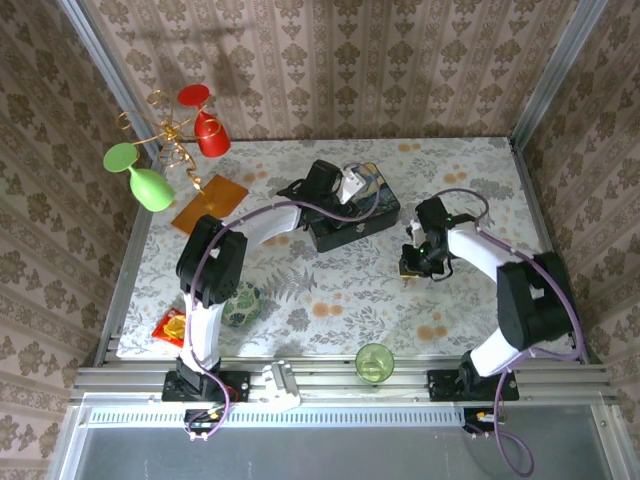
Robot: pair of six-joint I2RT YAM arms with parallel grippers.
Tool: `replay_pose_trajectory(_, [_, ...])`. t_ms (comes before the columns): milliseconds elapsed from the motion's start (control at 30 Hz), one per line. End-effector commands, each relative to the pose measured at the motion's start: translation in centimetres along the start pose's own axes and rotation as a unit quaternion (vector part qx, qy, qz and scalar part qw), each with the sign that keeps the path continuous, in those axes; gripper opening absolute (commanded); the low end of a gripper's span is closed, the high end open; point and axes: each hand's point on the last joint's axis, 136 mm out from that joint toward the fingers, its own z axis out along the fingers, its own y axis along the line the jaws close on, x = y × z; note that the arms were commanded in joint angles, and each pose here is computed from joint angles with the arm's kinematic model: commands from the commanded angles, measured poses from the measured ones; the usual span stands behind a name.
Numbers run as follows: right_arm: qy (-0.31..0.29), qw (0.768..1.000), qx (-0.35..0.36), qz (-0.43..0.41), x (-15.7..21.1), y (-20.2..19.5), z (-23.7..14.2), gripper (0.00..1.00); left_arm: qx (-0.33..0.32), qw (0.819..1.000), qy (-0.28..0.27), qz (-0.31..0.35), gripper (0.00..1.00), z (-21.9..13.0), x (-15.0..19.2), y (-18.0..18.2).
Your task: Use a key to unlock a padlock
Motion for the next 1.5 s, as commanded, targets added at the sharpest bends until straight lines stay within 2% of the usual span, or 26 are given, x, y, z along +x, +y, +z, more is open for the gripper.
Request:
replay_pose_trajectory(0, [0.055, 0.998, 0.022, -0.011, 1.3, -0.8, 0.6, 0.0, 0.003, 0.994, 0.102, -0.029, 0.41, -0.4, 5.3, 0.1])
replay_pose_trajectory(300, [0.101, 0.991, 0.084, -0.007, 2.3, -3.4, 2.3, 0.05, -0.01, 0.998, 0.035, -0.053, 0.44, -3.0, 0.0, 0.8])
replay_pose_trajectory(367, [0.101, 0.99, 0.098, -0.007, 2.4, -3.9, 2.1, 0.12, -0.029, 0.997, 0.021, -0.067, 0.45, -4.4, -0.9, 1.3])
replay_pose_trajectory(433, [0.105, 0.989, 0.108, -0.008, 2.6, -4.2, 1.9, 0.3, -0.046, 0.996, 0.01, -0.081, 0.48, -6.1, -1.5, 1.7])
replay_pose_trajectory(533, [0.104, 0.988, 0.112, -0.009, 2.5, -4.3, 2.0, 0.36, -0.061, 0.993, -0.01, -0.098, 0.49, -8.8, -2.2, 1.9])
replay_pose_trajectory(733, [0.091, 0.985, 0.148, -0.012, 2.1, -5.4, 1.1, 0.32, -0.059, 0.991, -0.037, -0.117, 0.5, -12.6, -2.1, 1.2])
replay_pose_trajectory(800, [0.087, 0.986, 0.143, -0.01, 2.1, -5.4, 1.1, 0.24, -0.058, 0.989, -0.045, -0.128, 0.51, -13.2, -1.8, 1.3])
replay_pose_trajectory(833, [0.082, 0.987, 0.138, -0.008, 2.0, -5.2, 1.2, 0.26, -0.054, 0.988, -0.05, -0.134, 0.51, -13.4, -1.6, 1.2])
replay_pose_trajectory(900, [0.08, 0.989, 0.126, -0.007, 2.0, -4.7, 1.2, 0.37, -0.048, 0.987, -0.051, -0.144, 0.51, -13.6, -1.2, 1.2])
replay_pose_trajectory(933, [0.083, 0.988, 0.126, -0.01, 2.1, -4.7, 1.2, 0.37, -0.046, 0.987, -0.047, -0.146, 0.51, -13.6, -0.9, 1.2])
replay_pose_trajectory(967, [0.082, 0.988, 0.129, -0.009, 2.1, -4.8, 1.1, 0.35, -0.046, 0.987, -0.046, -0.146, 0.51, -13.7, -0.7, 1.1])
replay_pose_trajectory(1000, [0.079, 0.988, 0.129, -0.008, 2.1, -4.9, 1.0, 0.24, -0.048, 0.987, -0.045, -0.147, 0.5, -13.9, -0.5, 1.2])
replay_pose_trajectory(1033, [0.075, 0.989, 0.125, -0.007, 2.1, -4.8, 0.9, 0.07, -0.049, 0.987, -0.043, -0.15, 0.5, -14.1, -0.2, 1.1])
replay_pose_trajectory(1067, [0.071, 0.99, 0.122, -0.008, 2.0, -4.7, 0.9, 0.02, -0.048, 0.986, -0.045, -0.152, 0.49, -14.3, -0.1, 1.1])
replay_pose_trajectory(1133, [0.064, 0.991, 0.113, -0.007, 1.8, -4.5, 0.7, 0.05, -0.046, 0.984, -0.056, -0.161, 0.49, -14.8, 0.0, 1.1])
replay_pose_trajectory(1167, [0.062, 0.994, 0.086, -0.004, 1.8, -3.8, 0.6, 0.06, -0.042, 0.983, -0.062, -0.165, 0.49, -15.0, 0.1, 1.0])
replay_pose_trajectory(1233, [0.044, 0.999, 0.018, -0.001, 1.4, -1.7, 0.4, 0.15, -0.035, 0.981, -0.069, -0.177, 0.49, -15.4, 0.3, 1.0])
replay_pose_trajectory(1300, [0.03, 0.999, -0.034, 0.0, 0.9, -0.2, 0.4, 0.15, -0.023, 0.981, -0.074, -0.178, 0.49, -15.5, 0.5, 0.6])
replay_pose_trajectory(1367, [0.046, 0.999, -0.018, 0.001, 1.3, -0.9, 0.7, 0.17, -0.024, 0.98, -0.082, -0.182, 0.49, -15.8, 0.8, 0.4])
replay_pose_trajectory(1467, [0.075, 0.995, 0.067, 0.014, 2.6, -3.9, 0.7, 0.28, -0.025, 0.979, -0.077, -0.188, 0.5, -15.9, 1.7, 0.3])
